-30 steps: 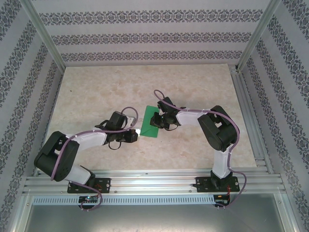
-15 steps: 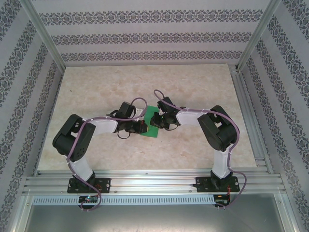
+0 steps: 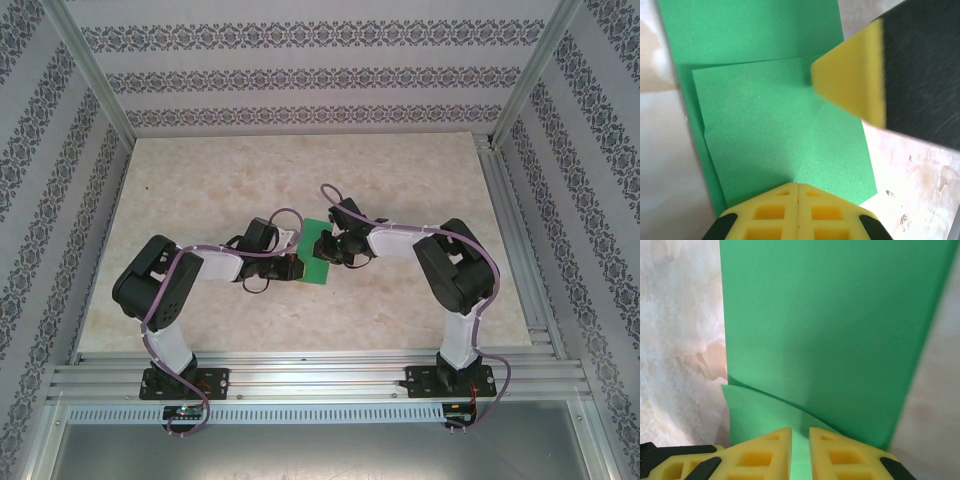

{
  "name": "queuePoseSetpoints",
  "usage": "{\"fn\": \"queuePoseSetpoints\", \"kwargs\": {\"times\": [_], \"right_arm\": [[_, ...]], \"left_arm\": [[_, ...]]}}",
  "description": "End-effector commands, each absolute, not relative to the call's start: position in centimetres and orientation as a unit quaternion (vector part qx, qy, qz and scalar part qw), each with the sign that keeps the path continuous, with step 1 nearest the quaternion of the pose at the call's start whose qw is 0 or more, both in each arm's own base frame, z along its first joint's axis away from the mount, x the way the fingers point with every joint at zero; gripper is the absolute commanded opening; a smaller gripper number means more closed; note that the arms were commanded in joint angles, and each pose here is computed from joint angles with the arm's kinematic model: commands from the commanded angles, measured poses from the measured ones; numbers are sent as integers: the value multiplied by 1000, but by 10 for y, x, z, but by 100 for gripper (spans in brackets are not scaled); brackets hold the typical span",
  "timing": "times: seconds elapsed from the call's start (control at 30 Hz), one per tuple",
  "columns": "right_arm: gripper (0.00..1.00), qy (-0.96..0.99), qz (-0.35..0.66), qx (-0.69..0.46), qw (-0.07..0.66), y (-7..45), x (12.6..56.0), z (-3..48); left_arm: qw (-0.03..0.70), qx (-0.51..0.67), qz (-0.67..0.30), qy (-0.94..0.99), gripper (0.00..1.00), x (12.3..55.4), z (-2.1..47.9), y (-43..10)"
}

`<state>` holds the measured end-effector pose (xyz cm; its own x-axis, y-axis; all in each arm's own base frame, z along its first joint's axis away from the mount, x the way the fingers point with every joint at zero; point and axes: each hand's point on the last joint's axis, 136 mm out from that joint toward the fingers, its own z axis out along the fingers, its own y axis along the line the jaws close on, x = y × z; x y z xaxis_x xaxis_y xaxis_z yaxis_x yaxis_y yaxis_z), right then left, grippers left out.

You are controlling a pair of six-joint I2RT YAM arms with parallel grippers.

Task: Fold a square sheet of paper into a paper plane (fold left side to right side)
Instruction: Fold the triangle a second time at the center of the table.

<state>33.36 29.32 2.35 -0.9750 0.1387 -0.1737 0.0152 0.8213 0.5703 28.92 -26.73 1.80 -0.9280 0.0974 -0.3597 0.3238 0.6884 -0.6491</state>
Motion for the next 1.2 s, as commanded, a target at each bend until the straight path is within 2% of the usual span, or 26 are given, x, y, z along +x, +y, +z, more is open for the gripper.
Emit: {"fn": "queuePoseSetpoints", "kwargs": {"times": [0.0, 0.47, 0.83, 1.17], "right_arm": [[18, 944, 296, 31, 144, 286, 345, 60], [0, 944, 322, -19, 67, 323, 318, 40], [0, 942, 324, -88, 5, 329, 303, 40], [0, 945, 312, -99, -17, 330, 301, 26]], "left_arm": [[82, 76, -332, 937, 0, 258, -29, -242], [88, 83, -326, 938, 0, 259, -27, -241], [90, 86, -319, 940, 0, 259, -27, -239], [89, 88, -315, 941, 0, 259, -28, -237]]}}
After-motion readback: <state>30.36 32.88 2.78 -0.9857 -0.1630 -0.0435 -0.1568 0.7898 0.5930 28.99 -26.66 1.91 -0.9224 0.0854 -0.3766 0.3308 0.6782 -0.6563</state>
